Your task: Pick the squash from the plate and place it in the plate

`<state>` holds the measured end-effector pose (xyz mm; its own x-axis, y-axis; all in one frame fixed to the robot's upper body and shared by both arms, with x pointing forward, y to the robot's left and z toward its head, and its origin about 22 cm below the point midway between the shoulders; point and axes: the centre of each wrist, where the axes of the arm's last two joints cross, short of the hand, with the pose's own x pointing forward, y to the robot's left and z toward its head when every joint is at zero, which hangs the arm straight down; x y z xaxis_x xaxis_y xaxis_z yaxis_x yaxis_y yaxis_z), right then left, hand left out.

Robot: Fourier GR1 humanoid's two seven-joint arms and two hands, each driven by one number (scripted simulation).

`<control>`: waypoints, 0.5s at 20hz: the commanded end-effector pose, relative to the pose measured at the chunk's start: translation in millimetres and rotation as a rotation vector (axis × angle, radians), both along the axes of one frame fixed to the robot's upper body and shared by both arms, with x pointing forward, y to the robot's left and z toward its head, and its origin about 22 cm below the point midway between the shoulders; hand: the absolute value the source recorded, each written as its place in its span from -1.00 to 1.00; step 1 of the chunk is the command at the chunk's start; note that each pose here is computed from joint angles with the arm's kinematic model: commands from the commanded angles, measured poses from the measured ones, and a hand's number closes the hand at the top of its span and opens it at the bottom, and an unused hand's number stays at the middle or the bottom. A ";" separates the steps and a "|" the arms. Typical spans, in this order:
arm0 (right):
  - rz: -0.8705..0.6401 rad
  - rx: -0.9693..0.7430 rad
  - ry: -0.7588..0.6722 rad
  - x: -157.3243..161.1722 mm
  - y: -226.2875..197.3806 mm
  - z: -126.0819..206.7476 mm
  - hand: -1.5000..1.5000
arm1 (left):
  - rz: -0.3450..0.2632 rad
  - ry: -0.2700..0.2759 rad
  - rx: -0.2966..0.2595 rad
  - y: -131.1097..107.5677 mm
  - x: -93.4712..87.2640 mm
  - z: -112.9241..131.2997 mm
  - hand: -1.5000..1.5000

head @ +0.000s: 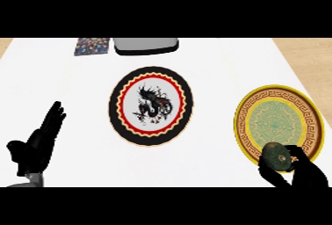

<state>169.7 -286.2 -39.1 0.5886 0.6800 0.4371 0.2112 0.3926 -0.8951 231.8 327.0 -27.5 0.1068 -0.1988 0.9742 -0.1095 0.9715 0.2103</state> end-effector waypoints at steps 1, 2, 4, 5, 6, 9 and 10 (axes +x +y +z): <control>-0.071 -0.029 -0.088 -14.0 35.6 15.7 1.00 | -0.001 -0.008 0.012 2.4 0.0 2.4 0.00; -0.084 -0.052 -0.102 -17.2 40.2 20.3 1.00 | -0.003 -0.015 0.007 0.6 -0.1 3.8 0.00; -0.095 -0.079 -0.160 -21.4 52.8 35.8 1.00 | -0.005 0.009 -0.016 -2.0 -8.3 -8.4 0.00; -0.100 -0.110 -0.214 -18.8 59.0 47.1 1.00 | -0.012 -0.006 0.006 3.5 -2.8 0.2 0.00; -0.112 -0.124 -0.264 -20.3 63.6 57.7 1.00 | -0.027 0.005 0.000 -2.1 -5.0 -3.7 0.00; -0.120 -0.175 -0.322 -26.0 82.6 76.1 1.00 | -0.045 -0.014 0.003 -7.7 -0.1 1.1 0.00; -0.126 -0.180 -0.341 -26.8 89.0 82.8 1.00 | -0.039 -0.021 0.005 -3.1 1.2 4.1 0.00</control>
